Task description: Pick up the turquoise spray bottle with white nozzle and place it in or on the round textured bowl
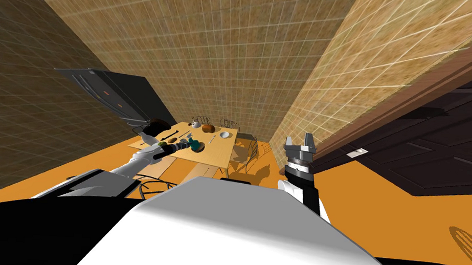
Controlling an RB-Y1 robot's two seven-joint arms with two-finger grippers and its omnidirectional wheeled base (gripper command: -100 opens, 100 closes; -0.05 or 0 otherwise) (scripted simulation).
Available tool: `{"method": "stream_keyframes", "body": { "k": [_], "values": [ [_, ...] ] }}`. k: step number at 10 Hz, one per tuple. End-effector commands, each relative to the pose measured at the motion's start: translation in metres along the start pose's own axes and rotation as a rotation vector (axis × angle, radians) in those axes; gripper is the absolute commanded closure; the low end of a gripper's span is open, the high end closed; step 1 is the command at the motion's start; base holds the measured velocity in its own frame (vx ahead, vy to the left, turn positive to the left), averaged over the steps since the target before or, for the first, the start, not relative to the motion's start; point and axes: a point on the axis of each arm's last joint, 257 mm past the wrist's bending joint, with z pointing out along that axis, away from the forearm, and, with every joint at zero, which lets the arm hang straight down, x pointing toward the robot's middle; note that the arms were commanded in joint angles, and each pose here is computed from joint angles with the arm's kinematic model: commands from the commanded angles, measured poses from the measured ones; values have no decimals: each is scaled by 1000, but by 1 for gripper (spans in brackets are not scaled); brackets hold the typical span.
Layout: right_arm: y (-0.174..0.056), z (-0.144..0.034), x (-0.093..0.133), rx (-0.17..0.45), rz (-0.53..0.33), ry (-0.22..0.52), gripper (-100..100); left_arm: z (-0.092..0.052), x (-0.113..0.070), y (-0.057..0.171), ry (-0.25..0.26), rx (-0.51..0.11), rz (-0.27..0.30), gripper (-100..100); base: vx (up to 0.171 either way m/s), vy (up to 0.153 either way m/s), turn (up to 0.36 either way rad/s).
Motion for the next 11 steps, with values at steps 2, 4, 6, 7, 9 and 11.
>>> {"method": "stream_keyframes", "body": {
  "k": [2, 4, 6, 7, 9, 11],
  "values": [
    [0, 0, 0, 0, 0, 0, 0, -6, -6, 19, 18, -35, -2, 100, -7, 18, -51],
    [0, 0, 0, 0, 0, 0, 0, -3, -5, 14, 13, -28, -1, -100, -1, 6, -9],
    [0, 0, 0, 0, 0, 0, 0, -3, -5, 14, 13, -28, -1, -100, 0, 0, 0],
    [0, 0, 0, 0, 0, 0, 0, -3, -5, 14, 13, -28, -1, -100, 0, 0, 0],
    [0, 0, 0, 0, 0, 0, 0, -3, -5, 14, 13, -28, -1, 0, 0, 0, 0],
    [0, 0, 0, 0, 0, 0, 0, -13, -22, 21, 14, -19, 0, -100, 8, -22, 62]
  ]
}}
